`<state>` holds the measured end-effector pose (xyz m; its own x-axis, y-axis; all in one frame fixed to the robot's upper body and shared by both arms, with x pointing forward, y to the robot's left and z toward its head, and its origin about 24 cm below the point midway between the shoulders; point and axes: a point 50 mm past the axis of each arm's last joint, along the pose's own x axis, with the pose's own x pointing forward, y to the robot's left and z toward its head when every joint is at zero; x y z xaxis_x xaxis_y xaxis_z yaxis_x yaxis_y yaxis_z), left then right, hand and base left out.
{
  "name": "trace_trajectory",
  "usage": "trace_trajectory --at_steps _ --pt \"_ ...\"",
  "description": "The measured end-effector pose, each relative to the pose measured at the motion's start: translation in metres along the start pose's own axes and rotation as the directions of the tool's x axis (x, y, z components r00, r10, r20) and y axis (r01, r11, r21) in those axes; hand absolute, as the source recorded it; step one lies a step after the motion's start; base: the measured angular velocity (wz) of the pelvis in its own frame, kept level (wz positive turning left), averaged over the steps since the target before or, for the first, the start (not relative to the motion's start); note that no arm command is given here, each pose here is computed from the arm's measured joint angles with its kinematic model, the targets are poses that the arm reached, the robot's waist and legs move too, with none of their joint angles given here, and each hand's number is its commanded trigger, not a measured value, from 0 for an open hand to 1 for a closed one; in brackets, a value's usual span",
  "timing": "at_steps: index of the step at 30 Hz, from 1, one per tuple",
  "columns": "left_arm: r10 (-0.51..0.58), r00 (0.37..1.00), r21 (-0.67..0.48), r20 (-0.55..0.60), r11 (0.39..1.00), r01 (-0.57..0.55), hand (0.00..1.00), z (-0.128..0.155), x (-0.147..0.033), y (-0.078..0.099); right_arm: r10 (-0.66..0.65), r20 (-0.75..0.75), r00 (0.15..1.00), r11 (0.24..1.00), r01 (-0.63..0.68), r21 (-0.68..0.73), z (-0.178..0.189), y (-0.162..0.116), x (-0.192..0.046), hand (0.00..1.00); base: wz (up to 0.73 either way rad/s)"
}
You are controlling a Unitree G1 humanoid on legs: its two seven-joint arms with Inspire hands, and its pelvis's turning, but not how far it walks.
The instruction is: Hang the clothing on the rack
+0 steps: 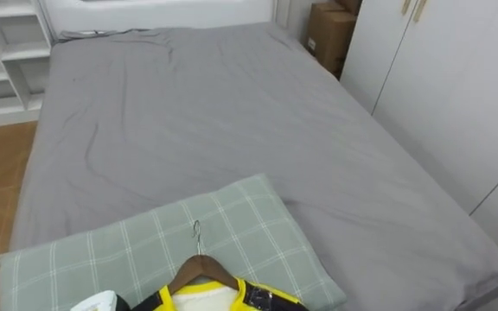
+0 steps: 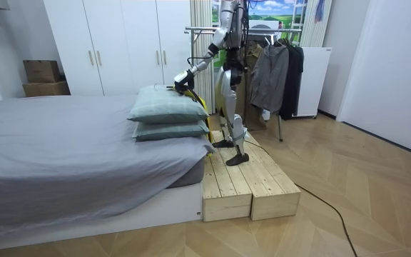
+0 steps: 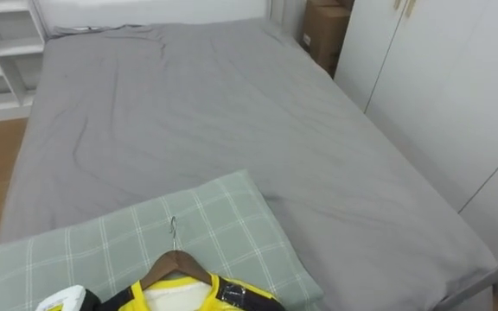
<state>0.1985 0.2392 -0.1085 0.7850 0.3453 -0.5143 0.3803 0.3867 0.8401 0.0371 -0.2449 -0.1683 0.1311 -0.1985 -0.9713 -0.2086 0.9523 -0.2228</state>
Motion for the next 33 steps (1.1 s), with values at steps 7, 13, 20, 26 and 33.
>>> trace_trajectory --at_steps 7,13,20,26,33 --pt "0.004 1.0 -0.11 -0.03 0.994 -0.008 1.0 -0.001 0.0 0.0 -0.014 0.03 0.999 1.0 0.014 0.006 0.009 -0.002 0.0 0.0 0.0" --pt "0.076 0.997 -0.198 -0.008 0.977 -0.076 1.0 0.007 0.001 0.008 -0.042 0.035 0.999 0.998 0.04 0.042 0.01 -0.009 0.0 0.0 0.05" --pt "0.172 0.985 -0.315 0.019 0.936 -0.157 1.0 0.02 0.0 0.023 -0.066 0.054 0.996 0.991 0.059 0.122 0.013 -0.012 0.0 0.0 0.11" --pt "0.213 0.977 -0.364 0.02 0.911 -0.192 1.0 0.025 0.0 0.03 -0.072 0.088 0.994 0.982 0.055 0.178 0.018 -0.013 0.0 0.0 0.03" --pt "0.315 0.946 -0.415 0.079 0.873 -0.256 1.0 0.041 -0.003 0.049 -0.071 0.123 0.99 0.967 0.038 0.252 0.027 -0.014 -0.001 0.0 0.07"
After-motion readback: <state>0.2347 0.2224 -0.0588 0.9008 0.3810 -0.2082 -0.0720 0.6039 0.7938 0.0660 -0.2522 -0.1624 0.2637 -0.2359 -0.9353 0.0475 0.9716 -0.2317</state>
